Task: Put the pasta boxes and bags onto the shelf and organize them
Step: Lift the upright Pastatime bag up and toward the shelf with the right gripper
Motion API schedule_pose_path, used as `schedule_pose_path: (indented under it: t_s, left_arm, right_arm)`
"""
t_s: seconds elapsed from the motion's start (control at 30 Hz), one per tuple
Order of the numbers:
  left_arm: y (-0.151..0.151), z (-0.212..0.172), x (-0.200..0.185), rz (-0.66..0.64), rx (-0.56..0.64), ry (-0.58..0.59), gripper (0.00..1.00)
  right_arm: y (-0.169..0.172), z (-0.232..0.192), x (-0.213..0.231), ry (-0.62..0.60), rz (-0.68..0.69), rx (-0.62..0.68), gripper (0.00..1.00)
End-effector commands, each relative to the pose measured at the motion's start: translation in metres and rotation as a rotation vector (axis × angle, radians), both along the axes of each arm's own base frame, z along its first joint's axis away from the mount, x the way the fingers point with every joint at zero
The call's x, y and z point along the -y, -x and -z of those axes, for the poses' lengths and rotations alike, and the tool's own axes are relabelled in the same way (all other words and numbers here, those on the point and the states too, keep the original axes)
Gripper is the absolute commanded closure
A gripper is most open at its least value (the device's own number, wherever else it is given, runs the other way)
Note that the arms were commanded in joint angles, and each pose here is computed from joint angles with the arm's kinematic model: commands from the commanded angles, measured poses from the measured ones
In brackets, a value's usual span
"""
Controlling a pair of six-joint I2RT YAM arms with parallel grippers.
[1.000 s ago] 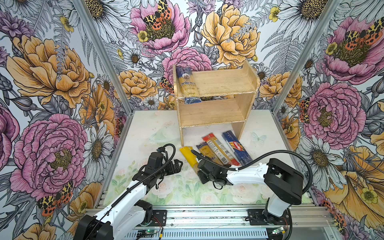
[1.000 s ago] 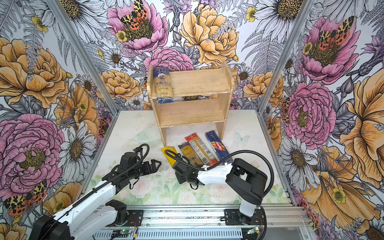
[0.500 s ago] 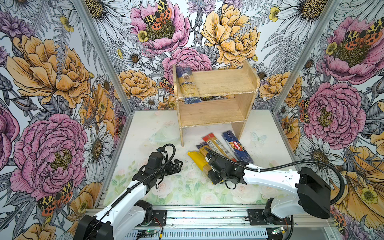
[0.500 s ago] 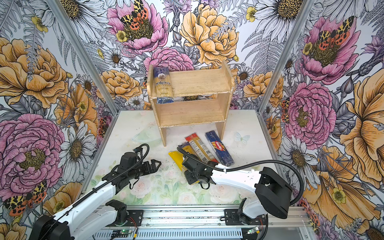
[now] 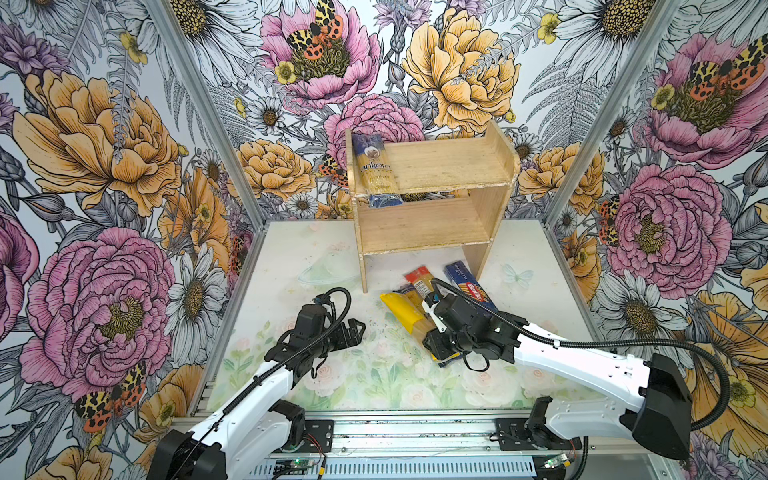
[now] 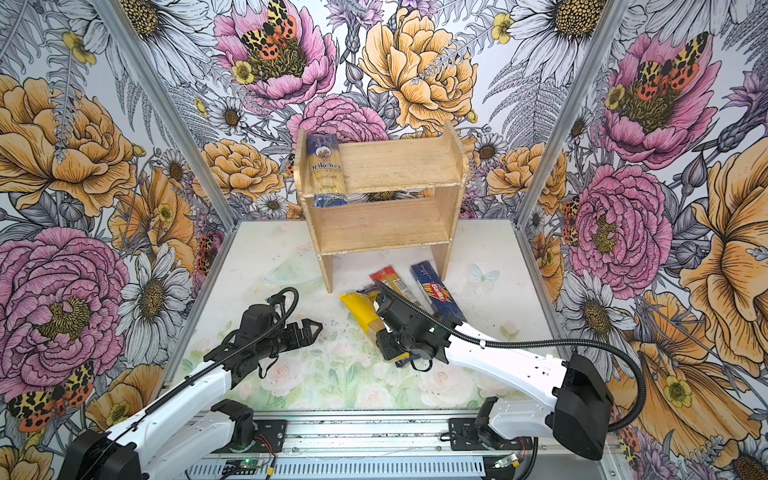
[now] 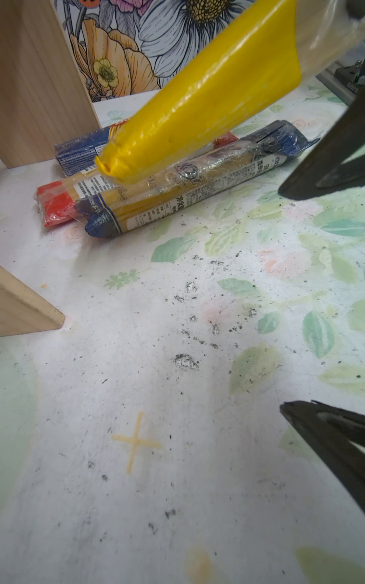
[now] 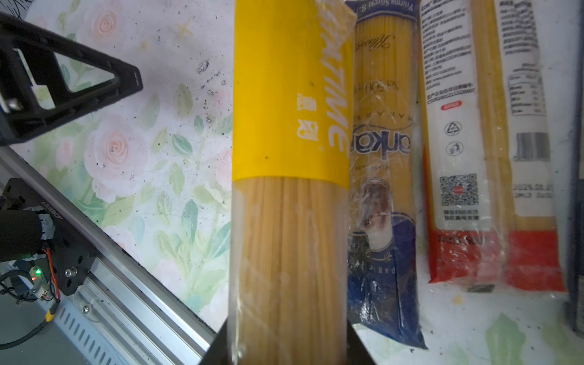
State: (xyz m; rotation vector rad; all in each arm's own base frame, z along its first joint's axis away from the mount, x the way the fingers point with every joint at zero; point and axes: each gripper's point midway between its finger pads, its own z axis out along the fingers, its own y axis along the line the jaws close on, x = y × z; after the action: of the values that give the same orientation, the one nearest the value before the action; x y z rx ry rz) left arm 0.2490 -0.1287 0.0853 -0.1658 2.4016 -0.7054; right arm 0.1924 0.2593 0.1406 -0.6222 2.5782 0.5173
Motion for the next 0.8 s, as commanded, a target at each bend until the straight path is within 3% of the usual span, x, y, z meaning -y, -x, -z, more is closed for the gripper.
schedule_pose_path:
  t_s: [0.0, 0.5, 0.77]
  left_arm:
    - [0.001, 0.0, -0.001, 0.012, 0.016, 0.002, 0.01]
    - [0.0, 0.004, 0.001, 0.015, 0.014, 0.007, 0.01]
    - [-0.001, 0.005, 0.003, 0.026, 0.01, 0.008, 0.01]
  right_arm:
    - [-0.016, -0.064, -0.017, -0.187, 0.012, 0.128, 1.0]
    - [0.006, -0.168, -0.002, -0.484, -0.009, 0.203, 1.0]
    - [0.011, -0.209, 0.018, -0.53, 0.026, 0.282, 1.0]
